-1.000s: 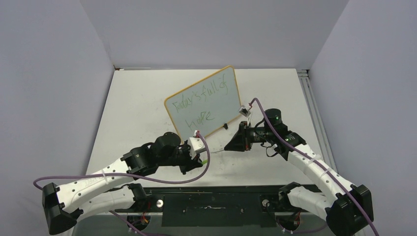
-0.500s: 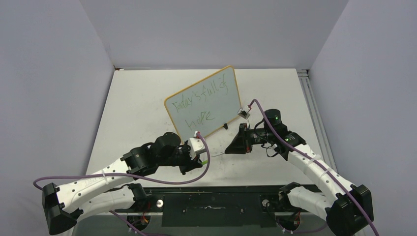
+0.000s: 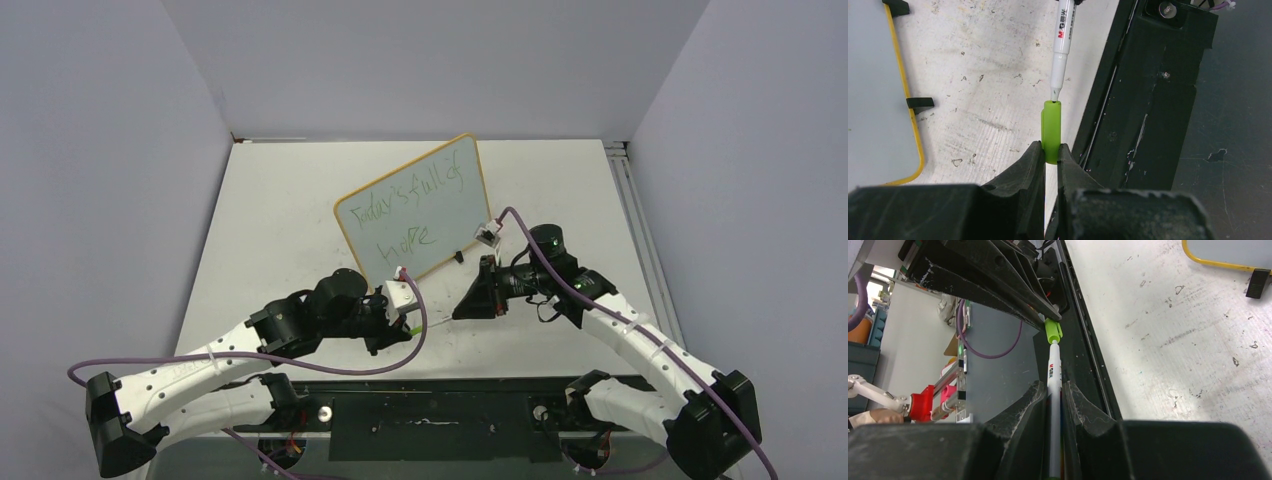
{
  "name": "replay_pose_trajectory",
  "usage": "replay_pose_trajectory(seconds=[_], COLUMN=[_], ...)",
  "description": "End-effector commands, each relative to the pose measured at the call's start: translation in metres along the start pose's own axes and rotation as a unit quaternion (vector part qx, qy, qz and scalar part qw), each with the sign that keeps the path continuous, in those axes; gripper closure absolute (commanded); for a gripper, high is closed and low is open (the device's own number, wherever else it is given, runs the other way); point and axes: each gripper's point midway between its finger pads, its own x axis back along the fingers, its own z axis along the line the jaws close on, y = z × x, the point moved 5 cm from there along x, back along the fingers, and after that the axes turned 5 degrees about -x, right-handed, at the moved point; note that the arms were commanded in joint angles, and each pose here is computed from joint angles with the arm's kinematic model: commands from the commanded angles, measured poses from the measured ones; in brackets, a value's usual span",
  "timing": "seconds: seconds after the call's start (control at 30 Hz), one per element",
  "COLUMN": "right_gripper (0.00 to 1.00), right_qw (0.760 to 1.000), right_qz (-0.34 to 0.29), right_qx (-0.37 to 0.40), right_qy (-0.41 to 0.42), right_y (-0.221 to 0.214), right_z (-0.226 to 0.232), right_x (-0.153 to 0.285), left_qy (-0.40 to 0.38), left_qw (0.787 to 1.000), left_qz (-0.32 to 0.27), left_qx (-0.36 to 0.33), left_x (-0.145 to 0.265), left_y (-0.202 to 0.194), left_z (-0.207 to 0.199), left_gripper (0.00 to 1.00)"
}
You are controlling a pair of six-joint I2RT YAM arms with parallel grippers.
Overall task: Write a sentence on the whiteboard
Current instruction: Close the whiteboard marker at the center of the board.
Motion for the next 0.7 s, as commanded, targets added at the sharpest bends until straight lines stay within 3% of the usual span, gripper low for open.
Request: replay_pose_trajectory(seconds=[0.0,0.67], right_gripper=[0.9,0.9], right_qw=[0.999,0.997], right_qz=[-0.01,0.018], right_qx=[0.044,0.044], right_qy=[0.024,0.058], right_y=[0.014,0.003], right_z=[0.011,0.016], right_x=[-0.004,-0.023], left_qy=[-0.01,-0.03], left_qw=[1.0,0.998], left_qz=[-0.018,-0.052], left_qx=[-0.005,0.001], left_x=[0.0,0.004], left_y=[0.008,0.019], left_z=[-0.001,-0.008], left_gripper=[1.0,1.0])
